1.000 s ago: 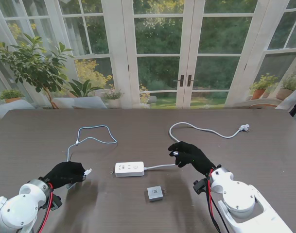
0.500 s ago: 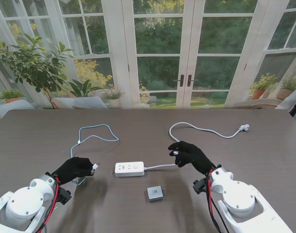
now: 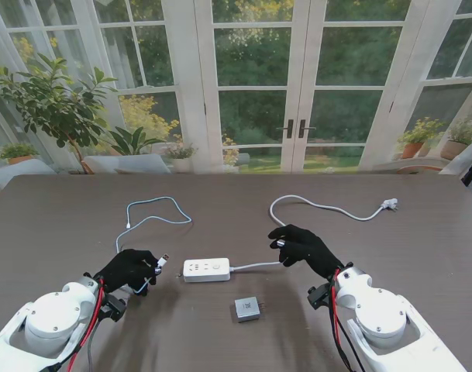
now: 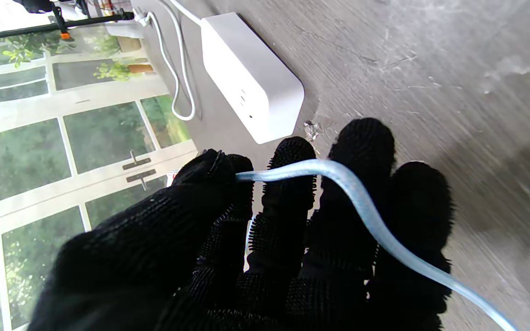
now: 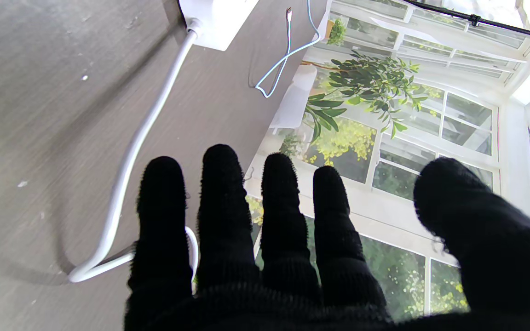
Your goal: Set up the charging station
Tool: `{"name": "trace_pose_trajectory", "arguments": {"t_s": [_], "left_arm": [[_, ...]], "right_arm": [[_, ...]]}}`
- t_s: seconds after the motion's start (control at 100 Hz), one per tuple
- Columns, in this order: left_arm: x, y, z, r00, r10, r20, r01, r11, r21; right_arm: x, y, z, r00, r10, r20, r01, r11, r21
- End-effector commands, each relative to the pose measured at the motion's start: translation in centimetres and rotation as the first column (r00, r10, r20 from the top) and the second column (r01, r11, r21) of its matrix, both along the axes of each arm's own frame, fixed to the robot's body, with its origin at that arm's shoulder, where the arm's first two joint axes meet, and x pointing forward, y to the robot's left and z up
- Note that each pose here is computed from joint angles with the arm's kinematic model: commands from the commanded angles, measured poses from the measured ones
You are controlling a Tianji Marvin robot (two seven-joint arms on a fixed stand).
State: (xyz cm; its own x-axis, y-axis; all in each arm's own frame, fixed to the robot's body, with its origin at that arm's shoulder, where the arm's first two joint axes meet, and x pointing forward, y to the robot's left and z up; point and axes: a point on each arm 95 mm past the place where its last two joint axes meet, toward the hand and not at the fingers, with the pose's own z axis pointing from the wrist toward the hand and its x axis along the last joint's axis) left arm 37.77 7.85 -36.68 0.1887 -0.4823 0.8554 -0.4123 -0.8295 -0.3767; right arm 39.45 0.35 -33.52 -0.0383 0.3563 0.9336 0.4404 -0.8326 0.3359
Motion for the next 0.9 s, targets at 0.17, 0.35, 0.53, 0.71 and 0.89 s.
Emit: {"name": "trace_pose_trajectory", "arguments": {"t_s": [0.17,0.35,0.53,0.71,0.89], "left_arm": [[0.4,-0.8,-0.2,1.000,-0.002,-0.006,0.002,1.000,-0.025],[0.7,-1.0,-0.2,1.000,-0.007,0.001,0.007,0.999,-0.043],[0.8,-1.1,0.0,0.999,-0.048,-0.024,0.046,0.997,-0.065],[1.1,-1.2,-0.1,0.999,-0.045,-0.010,0.045,0.997,-0.067],[1.4,-1.4,-0.1,0.999,-0.038,0.005,0.038,0.996,-0.077]], "right_arm": [[-0.2,0.3,-0.2,1.000,0.009,-0.016,-0.009,1.000,0.013],[-0.2,0.3,-0.2,1.000,0.007,-0.020,-0.007,1.000,0.016],[-0.1,0.3,-0.3,1.000,0.006,-0.024,-0.005,1.000,0.020],[-0.1,0.3,-0.3,1.000,0.004,-0.025,-0.003,1.000,0.023],[-0.1,0.3,-0.3,1.000,0.005,-0.027,-0.004,1.000,0.025]]}}
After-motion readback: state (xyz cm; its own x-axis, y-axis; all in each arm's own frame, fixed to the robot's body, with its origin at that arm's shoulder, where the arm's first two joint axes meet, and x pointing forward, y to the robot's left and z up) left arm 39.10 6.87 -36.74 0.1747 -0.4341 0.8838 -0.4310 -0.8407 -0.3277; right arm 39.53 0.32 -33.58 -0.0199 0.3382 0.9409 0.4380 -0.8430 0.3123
